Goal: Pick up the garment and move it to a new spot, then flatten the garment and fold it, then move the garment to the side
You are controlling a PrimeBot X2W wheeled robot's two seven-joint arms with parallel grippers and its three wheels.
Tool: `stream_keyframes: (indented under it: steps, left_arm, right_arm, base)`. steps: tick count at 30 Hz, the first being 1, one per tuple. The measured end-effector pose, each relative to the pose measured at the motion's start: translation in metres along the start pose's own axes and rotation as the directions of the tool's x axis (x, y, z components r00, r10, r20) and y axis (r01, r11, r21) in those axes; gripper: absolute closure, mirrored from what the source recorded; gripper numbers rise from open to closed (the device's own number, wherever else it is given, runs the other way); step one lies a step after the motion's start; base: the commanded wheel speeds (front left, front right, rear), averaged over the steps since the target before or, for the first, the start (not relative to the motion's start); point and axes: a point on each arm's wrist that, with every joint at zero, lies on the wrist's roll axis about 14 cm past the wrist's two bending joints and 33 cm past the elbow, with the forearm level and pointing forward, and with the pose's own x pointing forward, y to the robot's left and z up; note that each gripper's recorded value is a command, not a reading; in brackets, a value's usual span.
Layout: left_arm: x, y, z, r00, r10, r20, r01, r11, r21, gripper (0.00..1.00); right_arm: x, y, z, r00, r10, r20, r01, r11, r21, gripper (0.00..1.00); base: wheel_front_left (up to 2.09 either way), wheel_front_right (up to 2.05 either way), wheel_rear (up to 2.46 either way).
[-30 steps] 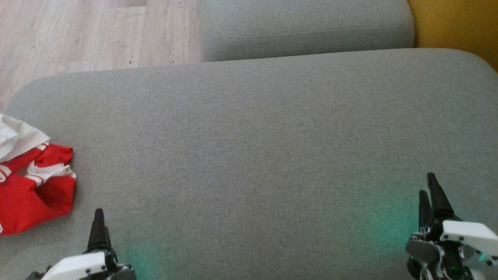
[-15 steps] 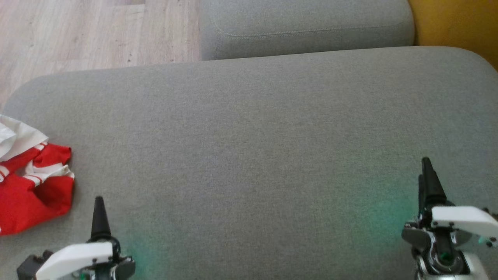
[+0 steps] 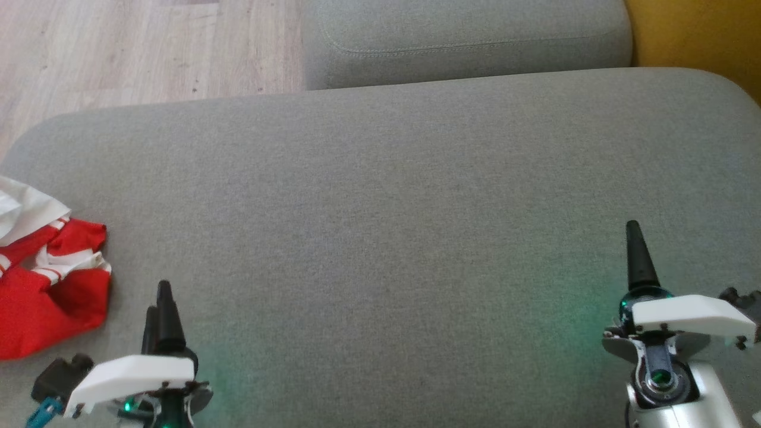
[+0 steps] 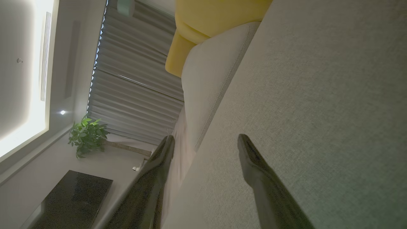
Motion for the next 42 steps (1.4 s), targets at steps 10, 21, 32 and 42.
stream_keyframes:
  steps: [10,21,32,42]
  left_arm:
    - [0.002,-0.001,-0.004,1.000,-0.005,-0.012,0.007,0.989,0.150,0.00]
    - [0.007,-0.011,-0.010,0.999,-0.038,-0.031,0.046,0.949,0.312,0.00]
    - [0.007,-0.009,-0.018,0.998,-0.036,-0.050,0.055,0.890,0.453,0.00]
    - [0.007,-0.008,-0.025,0.996,-0.037,-0.076,0.075,0.808,0.585,0.00]
  right_arm:
    - [0.002,0.000,-0.005,1.000,0.002,-0.015,-0.004,0.991,-0.134,0.00]
    - [0.009,0.013,-0.008,0.999,0.040,-0.019,-0.044,0.954,-0.296,0.00]
    - [0.008,0.006,-0.014,0.999,0.026,-0.040,-0.042,0.886,-0.462,0.00]
    - [0.011,0.007,-0.019,0.998,0.034,-0.058,-0.062,0.801,-0.596,0.00]
  base:
    - [0.00,0.00,0.00]
    - [0.00,0.00,0.00]
    - [0.00,0.00,0.00]
    - [0.00,0.00,0.00]
